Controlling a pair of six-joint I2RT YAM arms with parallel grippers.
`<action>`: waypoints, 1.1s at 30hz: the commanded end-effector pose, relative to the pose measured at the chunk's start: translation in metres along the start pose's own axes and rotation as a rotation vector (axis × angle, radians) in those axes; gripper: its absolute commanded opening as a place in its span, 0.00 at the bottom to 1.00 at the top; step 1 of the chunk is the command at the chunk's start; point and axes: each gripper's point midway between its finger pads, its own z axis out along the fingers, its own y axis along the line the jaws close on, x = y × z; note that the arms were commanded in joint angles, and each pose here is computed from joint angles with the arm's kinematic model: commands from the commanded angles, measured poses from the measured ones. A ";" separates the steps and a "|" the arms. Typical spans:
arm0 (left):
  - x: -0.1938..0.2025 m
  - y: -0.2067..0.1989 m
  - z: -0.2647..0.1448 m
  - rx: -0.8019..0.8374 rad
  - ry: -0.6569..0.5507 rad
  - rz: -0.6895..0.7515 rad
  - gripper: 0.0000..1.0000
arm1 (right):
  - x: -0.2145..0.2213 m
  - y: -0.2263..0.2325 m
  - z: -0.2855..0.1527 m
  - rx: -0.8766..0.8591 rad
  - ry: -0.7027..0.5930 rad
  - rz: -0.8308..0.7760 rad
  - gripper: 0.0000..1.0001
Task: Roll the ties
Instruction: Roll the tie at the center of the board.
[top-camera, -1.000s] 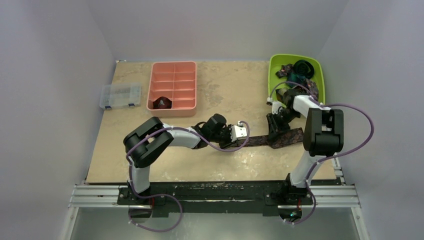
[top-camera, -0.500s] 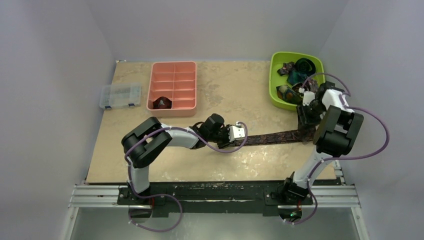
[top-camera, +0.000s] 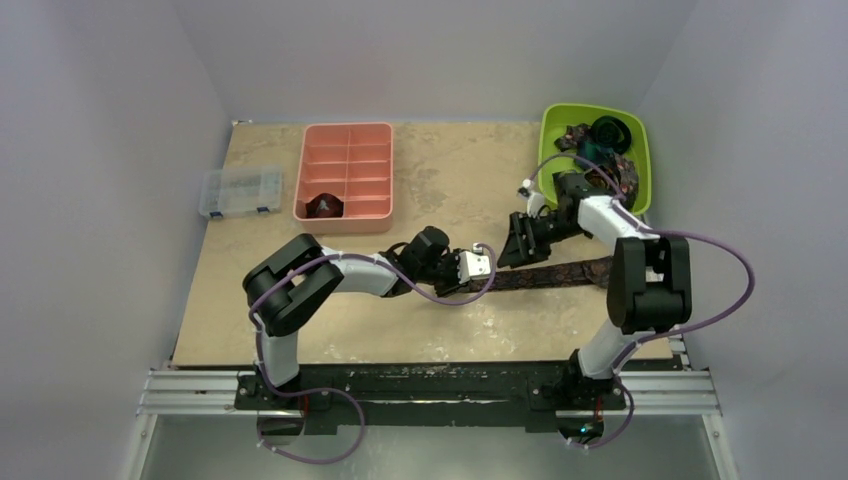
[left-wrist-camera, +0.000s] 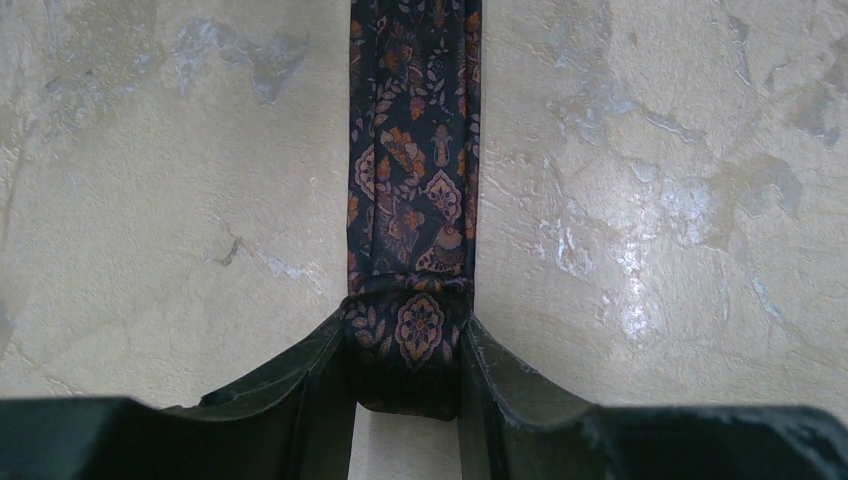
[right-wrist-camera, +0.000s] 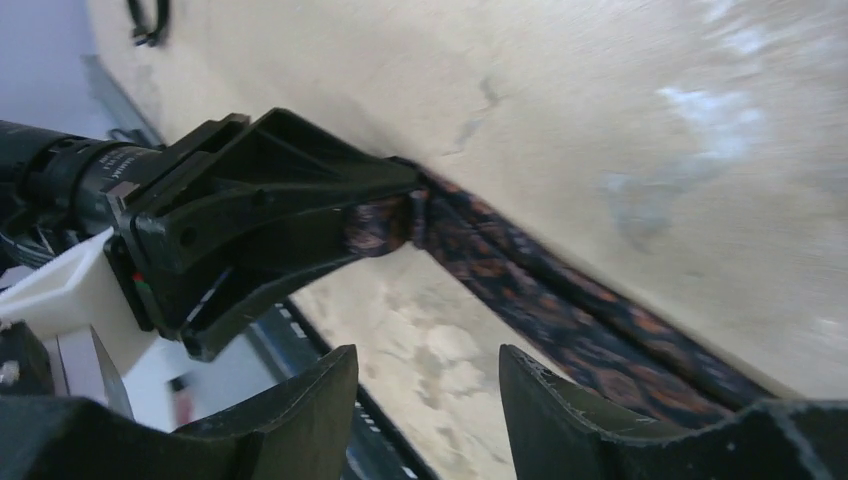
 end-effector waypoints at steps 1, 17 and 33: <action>0.096 -0.031 -0.016 0.077 0.317 -0.089 0.27 | -0.006 0.047 0.038 -0.220 -0.027 0.096 0.55; 0.097 -0.032 -0.015 0.071 0.318 -0.115 0.28 | 0.004 0.062 0.098 -0.236 0.040 0.065 0.50; 0.097 -0.033 -0.012 0.078 0.319 -0.129 0.28 | -0.008 0.046 0.111 -0.190 -0.074 0.090 0.27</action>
